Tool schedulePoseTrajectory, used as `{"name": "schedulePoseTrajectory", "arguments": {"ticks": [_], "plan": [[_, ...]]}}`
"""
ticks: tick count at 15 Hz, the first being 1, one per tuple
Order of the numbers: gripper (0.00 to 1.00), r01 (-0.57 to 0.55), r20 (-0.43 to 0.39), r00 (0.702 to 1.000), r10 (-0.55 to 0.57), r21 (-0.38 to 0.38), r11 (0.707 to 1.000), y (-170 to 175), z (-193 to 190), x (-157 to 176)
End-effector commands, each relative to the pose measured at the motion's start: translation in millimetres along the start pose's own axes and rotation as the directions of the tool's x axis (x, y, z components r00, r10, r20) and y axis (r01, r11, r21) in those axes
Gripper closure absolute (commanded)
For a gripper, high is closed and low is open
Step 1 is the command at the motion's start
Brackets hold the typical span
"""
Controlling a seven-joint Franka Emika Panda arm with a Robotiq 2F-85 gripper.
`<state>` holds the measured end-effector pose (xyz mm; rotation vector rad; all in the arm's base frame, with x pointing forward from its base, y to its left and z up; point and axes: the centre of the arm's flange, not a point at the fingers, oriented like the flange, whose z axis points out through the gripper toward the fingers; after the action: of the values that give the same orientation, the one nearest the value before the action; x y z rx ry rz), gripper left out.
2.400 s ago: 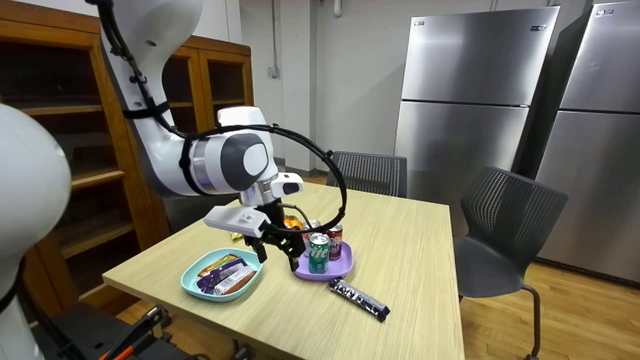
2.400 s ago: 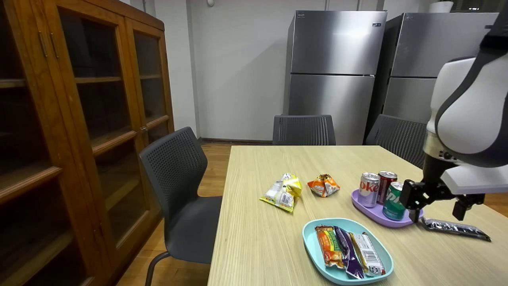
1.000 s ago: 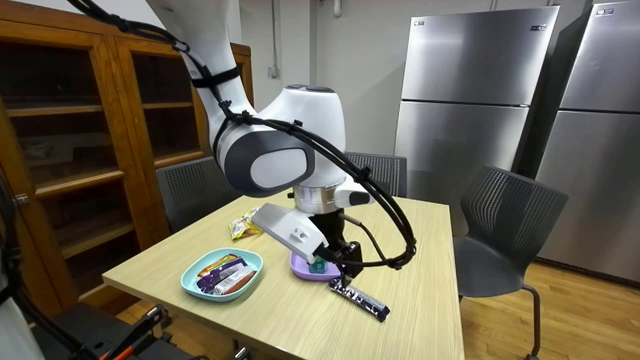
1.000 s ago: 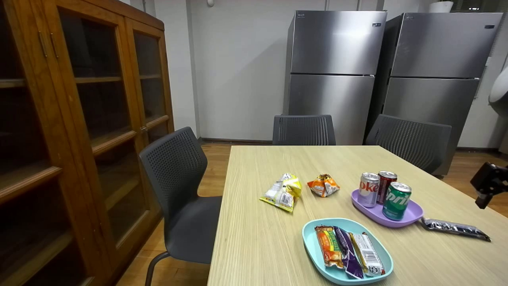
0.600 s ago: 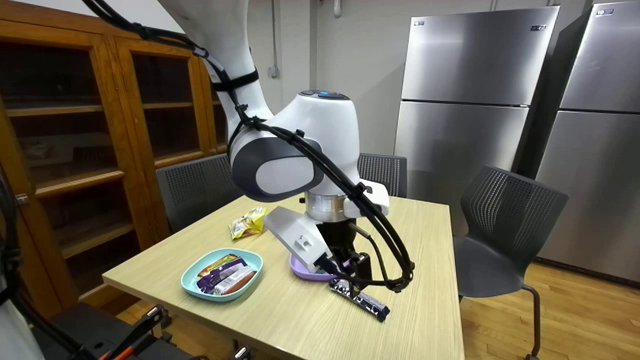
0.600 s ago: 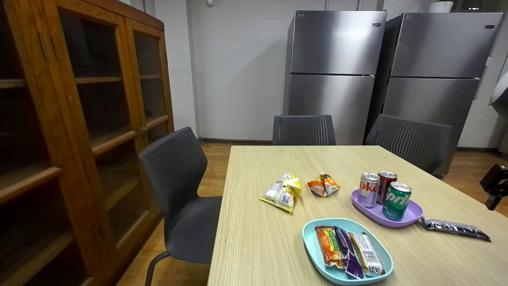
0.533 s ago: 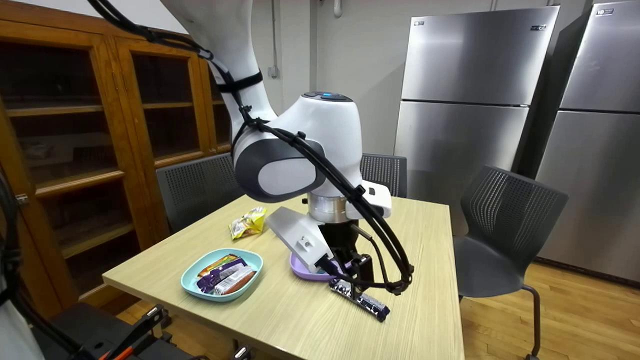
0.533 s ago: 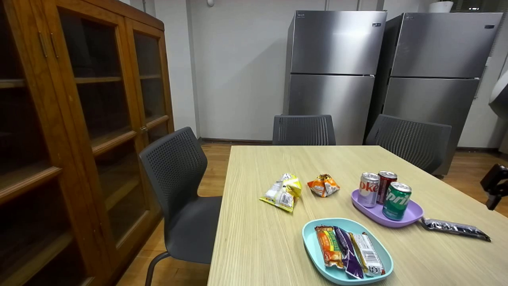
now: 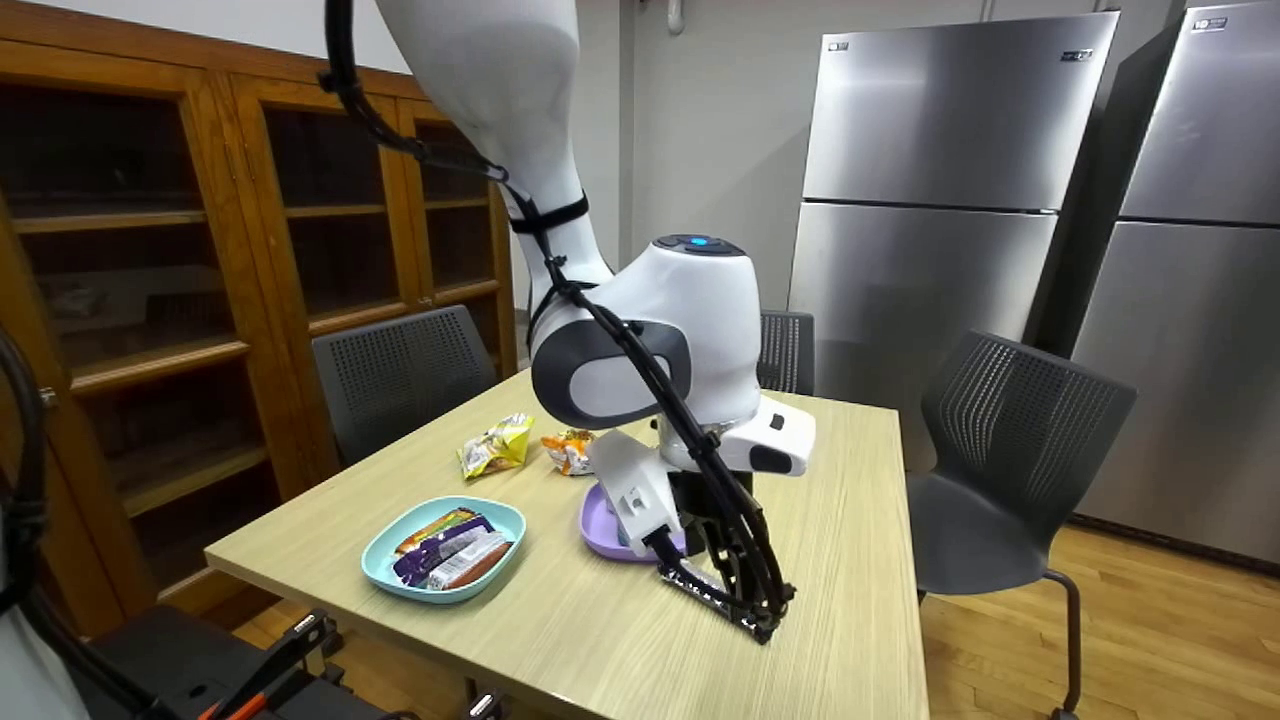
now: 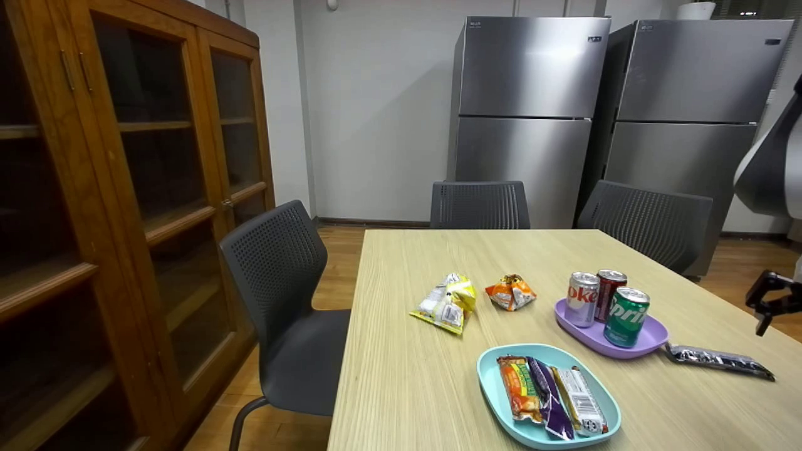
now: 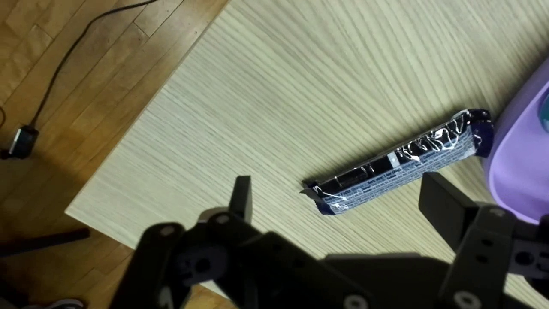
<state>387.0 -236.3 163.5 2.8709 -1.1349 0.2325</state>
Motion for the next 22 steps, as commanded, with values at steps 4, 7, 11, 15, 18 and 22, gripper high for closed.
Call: {"name": "schedulePoseTrajectory", "arguments": {"ticks": [4, 7, 11, 15, 18, 22], "plan": [[0.0, -0.204, 0.049, 0.978, 0.205, -0.024, 0.979, -26, 47, 26], [0.0, -0.261, 0.071, 0.962, 0.263, -0.037, 0.965, -37, 62, 31], [0.0, -0.331, 0.081, 0.939, 0.334, -0.046, 0.942, -53, 75, 38], [0.0, -0.38, 0.088, 0.92, 0.383, -0.052, 0.924, -64, 84, 49], [0.0, -0.401, 0.093, 0.91, 0.405, -0.059, 0.914, -69, 92, 55], [0.0, -0.412, 0.104, 0.903, 0.417, -0.068, 0.909, -72, 101, 59]]}}
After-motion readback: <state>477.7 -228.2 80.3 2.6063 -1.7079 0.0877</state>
